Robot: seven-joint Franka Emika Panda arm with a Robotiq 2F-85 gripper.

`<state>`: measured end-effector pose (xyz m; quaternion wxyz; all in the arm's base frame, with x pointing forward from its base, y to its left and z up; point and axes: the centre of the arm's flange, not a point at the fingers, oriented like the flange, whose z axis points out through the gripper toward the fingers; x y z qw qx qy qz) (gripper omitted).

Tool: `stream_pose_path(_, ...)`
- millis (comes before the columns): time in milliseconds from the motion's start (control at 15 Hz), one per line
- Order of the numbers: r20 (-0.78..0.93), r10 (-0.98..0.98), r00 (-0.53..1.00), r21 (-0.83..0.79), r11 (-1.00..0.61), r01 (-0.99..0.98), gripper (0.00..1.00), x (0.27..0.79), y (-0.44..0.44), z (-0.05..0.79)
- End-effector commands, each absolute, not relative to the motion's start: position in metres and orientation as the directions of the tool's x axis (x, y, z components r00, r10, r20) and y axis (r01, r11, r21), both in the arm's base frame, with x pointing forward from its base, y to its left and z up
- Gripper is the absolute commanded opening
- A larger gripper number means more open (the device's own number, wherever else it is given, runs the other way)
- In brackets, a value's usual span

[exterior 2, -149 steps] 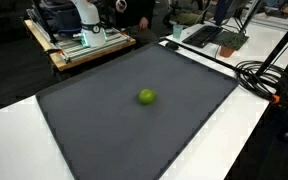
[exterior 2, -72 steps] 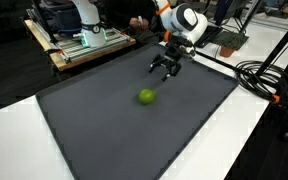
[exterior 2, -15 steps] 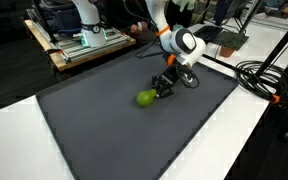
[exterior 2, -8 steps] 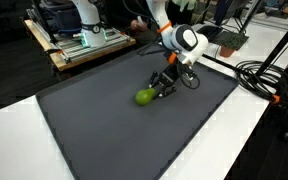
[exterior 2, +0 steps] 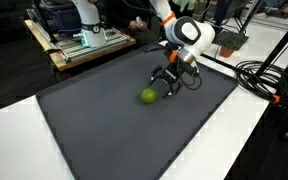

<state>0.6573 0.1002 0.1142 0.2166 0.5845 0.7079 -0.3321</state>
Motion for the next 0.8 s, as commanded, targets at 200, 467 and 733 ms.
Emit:
stream_pose_path(200, -0.604, 0.78, -0.164, -0.207, 0.045, 0.977, 1.0, 0.658, 0.084, 0.107)
stream_pose_path(467, -0.632, 0.765, -0.122, -0.164, 0.023, 0.986, 1.0, 0.657, 0.075, 0.105)
stream_pose_path(733, -0.628, 0.772, -0.096, -0.147, 0.003, 0.989, 1.0, 0.64, 0.072, 0.123)
